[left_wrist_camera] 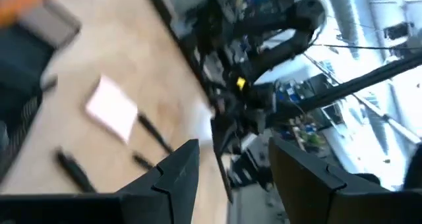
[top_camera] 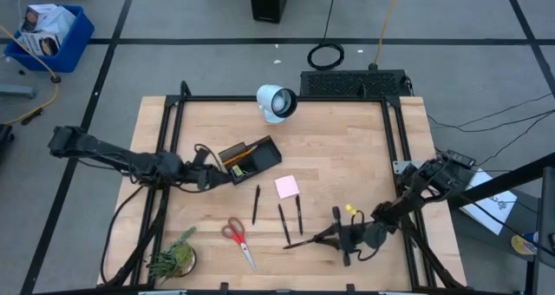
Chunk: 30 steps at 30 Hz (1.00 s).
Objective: Pick and place office supplies into organizer
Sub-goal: Put the black pen into the black desk organizer
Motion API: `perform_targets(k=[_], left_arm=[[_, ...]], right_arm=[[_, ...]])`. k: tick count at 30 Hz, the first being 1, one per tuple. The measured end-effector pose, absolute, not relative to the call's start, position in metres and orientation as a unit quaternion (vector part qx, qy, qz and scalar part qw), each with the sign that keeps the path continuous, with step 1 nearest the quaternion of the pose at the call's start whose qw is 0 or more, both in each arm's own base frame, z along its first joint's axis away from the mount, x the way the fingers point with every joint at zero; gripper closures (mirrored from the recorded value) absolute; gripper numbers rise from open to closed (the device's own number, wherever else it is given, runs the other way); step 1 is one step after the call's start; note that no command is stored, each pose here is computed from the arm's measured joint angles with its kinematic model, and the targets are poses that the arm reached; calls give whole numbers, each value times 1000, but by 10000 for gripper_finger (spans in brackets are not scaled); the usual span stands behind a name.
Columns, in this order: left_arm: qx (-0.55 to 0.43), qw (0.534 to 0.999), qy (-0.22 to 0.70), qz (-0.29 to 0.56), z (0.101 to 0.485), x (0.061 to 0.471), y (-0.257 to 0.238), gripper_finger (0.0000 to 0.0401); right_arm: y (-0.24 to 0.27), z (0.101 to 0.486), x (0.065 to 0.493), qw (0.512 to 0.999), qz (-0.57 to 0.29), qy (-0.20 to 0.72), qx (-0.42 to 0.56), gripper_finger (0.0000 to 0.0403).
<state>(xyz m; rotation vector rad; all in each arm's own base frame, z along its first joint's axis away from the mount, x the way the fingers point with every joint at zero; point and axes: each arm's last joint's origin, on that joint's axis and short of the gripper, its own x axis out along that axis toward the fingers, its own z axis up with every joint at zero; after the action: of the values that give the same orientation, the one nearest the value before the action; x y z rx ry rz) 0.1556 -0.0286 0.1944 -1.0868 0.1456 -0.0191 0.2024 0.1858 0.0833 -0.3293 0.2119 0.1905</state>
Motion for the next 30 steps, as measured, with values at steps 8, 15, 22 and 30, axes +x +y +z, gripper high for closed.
perform_targets(k=[8,15,22,30], left_arm=[[-612,774,164,-18,176,166,-35,215],[-646,748,135,-74,184,173,-44,215],[-677,715,161,-66,177,175,-53,215],[-686,705,175,-45,169,176,-63,215]], right_arm=[[188,103,242,956,60,68,-280,358],[176,109,277,936,30,106,-333,358],[161,115,295,910,24,104,-402,358],[148,132,322,879,11,80,-471,358]])
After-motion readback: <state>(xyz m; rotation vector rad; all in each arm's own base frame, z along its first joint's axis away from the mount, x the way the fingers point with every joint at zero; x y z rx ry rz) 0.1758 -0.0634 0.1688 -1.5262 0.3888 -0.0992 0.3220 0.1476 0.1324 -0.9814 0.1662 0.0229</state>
